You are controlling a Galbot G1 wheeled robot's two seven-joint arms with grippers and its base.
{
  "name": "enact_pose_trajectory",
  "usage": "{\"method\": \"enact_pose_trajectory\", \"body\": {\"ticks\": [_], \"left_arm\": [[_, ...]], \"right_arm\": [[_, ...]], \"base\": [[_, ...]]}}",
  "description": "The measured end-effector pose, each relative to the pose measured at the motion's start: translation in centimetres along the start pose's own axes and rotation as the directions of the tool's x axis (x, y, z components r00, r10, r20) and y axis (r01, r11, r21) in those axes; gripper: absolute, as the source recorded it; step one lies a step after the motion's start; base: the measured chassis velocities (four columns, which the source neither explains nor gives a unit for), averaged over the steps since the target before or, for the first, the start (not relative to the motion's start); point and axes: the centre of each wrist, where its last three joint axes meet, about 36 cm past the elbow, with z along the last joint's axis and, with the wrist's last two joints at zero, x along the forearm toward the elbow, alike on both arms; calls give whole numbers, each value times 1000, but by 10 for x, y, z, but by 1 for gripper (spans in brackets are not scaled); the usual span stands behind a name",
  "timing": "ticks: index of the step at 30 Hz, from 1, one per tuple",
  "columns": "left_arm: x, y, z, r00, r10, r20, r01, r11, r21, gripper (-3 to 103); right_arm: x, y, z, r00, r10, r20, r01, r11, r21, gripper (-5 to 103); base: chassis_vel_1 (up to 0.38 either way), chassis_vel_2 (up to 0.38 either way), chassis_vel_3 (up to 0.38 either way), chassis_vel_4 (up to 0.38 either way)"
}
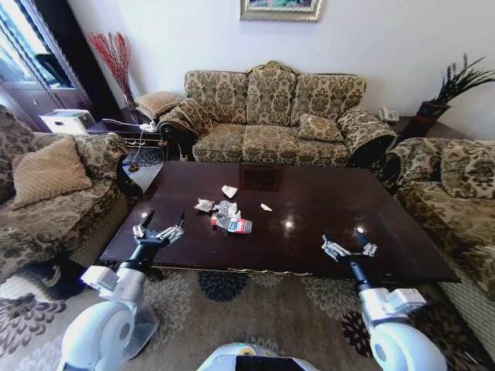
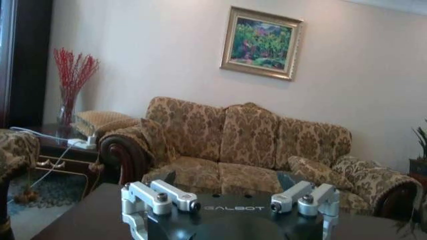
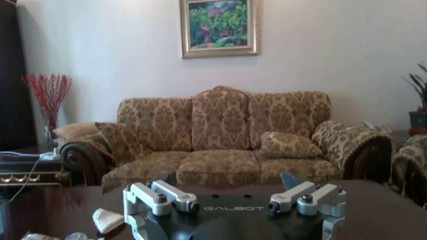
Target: Move to the front of the table and place the trash on the table into the trash bin.
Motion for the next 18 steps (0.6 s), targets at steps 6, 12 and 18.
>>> {"method": "enact_pose_trajectory", "body": {"ticks": [6, 12, 18], "left_arm": [[2, -4, 3, 1000, -10, -10, 10, 1000, 3, 100], [1, -4, 5, 1000, -15, -24, 15, 1000, 7, 100], [1, -1, 8, 997, -39, -72, 40, 999, 10, 100]], "right_arm": [[-1, -2, 1, 1000, 8, 26, -8, 1000, -10, 100], [-3, -3, 1, 999, -9, 37, 8, 1000, 10, 100], [-10, -1, 4, 997, -42, 59, 40, 999, 24, 100]], "base": [[0, 0, 0, 0], [0, 0, 0, 0], [0, 0, 0, 0]]}}
